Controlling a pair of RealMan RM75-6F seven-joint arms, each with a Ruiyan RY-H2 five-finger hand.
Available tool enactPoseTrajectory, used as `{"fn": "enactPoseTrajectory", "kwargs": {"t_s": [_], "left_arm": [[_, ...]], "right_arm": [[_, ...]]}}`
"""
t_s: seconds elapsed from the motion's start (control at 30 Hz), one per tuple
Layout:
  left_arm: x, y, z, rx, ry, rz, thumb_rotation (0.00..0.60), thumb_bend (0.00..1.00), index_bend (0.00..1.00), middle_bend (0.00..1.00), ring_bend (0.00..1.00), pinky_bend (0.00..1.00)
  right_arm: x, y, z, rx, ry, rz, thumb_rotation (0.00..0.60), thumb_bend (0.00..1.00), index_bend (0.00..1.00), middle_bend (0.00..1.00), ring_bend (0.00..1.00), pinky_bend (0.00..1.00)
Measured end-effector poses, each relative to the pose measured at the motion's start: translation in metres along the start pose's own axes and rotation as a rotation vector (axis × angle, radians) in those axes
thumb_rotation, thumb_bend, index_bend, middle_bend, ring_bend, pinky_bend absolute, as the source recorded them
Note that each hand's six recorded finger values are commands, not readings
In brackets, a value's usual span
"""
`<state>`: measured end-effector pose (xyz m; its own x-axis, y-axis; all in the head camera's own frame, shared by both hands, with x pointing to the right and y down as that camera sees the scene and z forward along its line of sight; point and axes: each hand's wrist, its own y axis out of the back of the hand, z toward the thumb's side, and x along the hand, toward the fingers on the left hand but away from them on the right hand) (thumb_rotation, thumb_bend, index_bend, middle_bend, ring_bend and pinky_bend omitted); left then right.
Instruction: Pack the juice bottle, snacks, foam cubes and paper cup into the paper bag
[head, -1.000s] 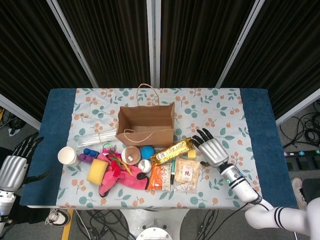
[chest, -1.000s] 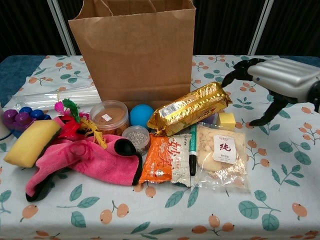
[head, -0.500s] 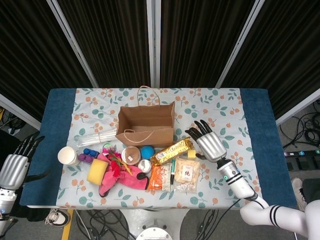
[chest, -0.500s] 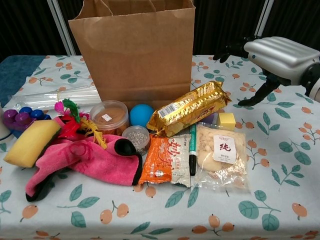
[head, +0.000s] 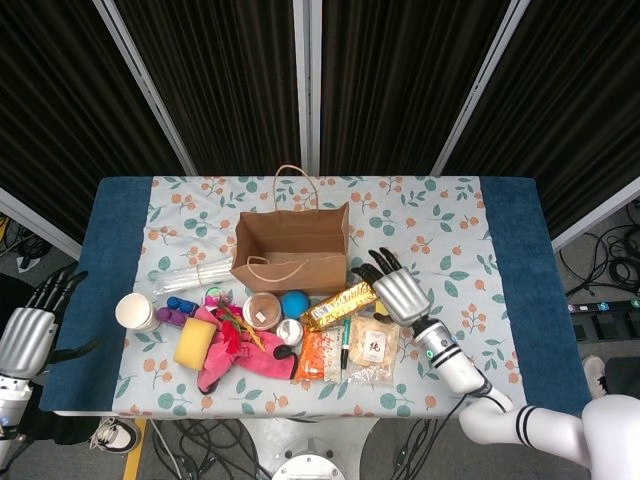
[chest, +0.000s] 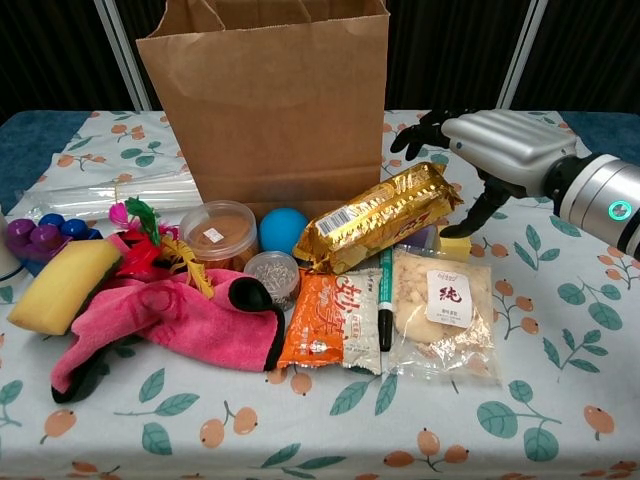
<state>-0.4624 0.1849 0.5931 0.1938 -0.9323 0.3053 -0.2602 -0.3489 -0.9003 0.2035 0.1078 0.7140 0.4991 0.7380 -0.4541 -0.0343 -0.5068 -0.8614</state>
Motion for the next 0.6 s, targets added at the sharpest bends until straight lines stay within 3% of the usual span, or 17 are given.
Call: {"fn": "enactPoseTrajectory", "kwargs": {"t_s": [0.17, 0.33, 0.6], "left_arm": [[-0.001, 0.000, 0.000, -0.001, 0.001, 0.001, 0.600, 0.09, 0.13, 0.10, 0.06, 0.16], [-0.002, -0.001, 0.000, -0.003, 0.000, 0.001, 0.600, 0.09, 0.13, 0.10, 0.06, 0.16], [-0.002, 0.000, 0.004, -0.006, -0.008, 0.003, 0.600, 0.09, 0.13, 0.10, 0.06, 0.16]], "right_arm": [[-0.002, -0.005, 0.004, 0.007, 0.010, 0.010, 0.600, 0.01, 0.39, 0.32, 0.17, 0.16], [0.000, -0.006, 0.005, 0.024, 0.014, -0.002, 0.600, 0.11, 0.55, 0.44, 0.28, 0.29], [0.005, 0.006, 0.001, 0.033, 0.005, -0.052, 0.600, 0.21, 0.65, 0.51, 0.37, 0.39]]}}
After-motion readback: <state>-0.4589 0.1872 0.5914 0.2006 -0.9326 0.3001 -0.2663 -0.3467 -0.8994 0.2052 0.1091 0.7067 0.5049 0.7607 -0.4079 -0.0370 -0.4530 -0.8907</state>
